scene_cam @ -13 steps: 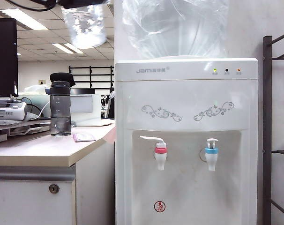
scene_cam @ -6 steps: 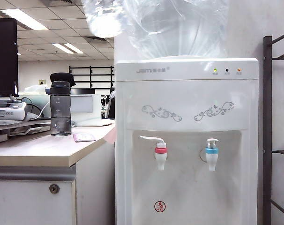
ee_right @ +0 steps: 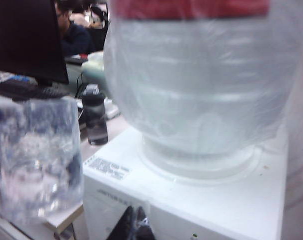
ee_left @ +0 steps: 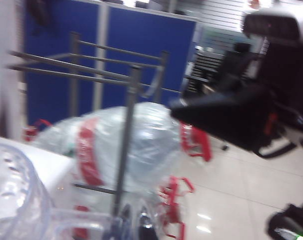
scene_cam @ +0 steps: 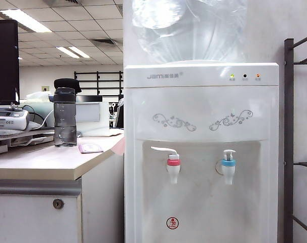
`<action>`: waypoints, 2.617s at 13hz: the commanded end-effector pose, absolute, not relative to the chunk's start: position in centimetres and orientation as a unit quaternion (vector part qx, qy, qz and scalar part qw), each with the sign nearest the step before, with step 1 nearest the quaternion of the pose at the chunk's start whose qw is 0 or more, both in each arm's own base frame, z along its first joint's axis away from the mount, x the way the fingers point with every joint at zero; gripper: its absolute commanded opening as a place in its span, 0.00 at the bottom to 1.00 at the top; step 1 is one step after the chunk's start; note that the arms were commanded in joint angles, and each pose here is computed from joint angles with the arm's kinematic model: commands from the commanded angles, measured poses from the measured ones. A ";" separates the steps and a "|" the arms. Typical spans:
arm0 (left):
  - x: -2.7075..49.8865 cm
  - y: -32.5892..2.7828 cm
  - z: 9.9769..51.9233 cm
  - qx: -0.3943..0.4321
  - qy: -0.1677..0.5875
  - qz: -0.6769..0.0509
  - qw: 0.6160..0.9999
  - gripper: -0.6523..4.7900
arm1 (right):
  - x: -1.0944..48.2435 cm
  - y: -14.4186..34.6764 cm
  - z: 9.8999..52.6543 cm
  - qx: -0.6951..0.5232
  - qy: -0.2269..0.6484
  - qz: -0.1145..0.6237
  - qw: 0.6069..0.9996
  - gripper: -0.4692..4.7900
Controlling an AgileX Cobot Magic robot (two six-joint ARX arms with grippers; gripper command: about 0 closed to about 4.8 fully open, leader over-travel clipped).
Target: Pick up the plastic mug from the left desk, go to the cold water outlet of the water dispenser, press the vertical switch to get some water, then put the mug back on the desk.
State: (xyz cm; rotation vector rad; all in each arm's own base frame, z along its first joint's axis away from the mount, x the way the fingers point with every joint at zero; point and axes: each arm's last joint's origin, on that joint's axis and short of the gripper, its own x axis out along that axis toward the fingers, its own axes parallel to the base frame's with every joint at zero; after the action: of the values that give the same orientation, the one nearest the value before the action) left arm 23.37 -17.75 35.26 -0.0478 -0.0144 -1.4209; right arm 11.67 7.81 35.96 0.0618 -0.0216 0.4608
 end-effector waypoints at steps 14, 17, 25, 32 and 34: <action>20.5 -30.3 11.4 -0.007 0.155 -0.569 0.807 0.11 | 9.4 5.9 36.4 0.039 -0.025 0.185 0.982 0.08; 22.4 -32.8 9.9 -0.010 0.158 -0.554 0.817 0.11 | 9.3 5.8 36.4 0.038 -0.023 0.186 0.982 0.08; 25.8 -35.1 7.9 -0.043 0.225 -0.512 0.828 0.11 | 8.4 5.2 36.7 0.047 -0.040 0.188 0.980 0.08; 27.4 -34.6 7.0 -0.046 0.240 -0.500 0.831 0.11 | 8.4 5.1 36.7 0.047 -0.040 0.188 0.980 0.08; 28.5 -36.0 7.4 -0.045 0.243 -0.501 0.830 0.11 | 8.3 5.1 36.7 0.047 -0.040 0.188 0.980 0.08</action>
State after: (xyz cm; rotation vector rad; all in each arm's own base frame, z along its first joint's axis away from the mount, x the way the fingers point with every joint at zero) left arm 28.36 -35.69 7.06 -0.0930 0.5378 -1.0503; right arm 8.40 5.18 36.46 0.0839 -0.0649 0.3770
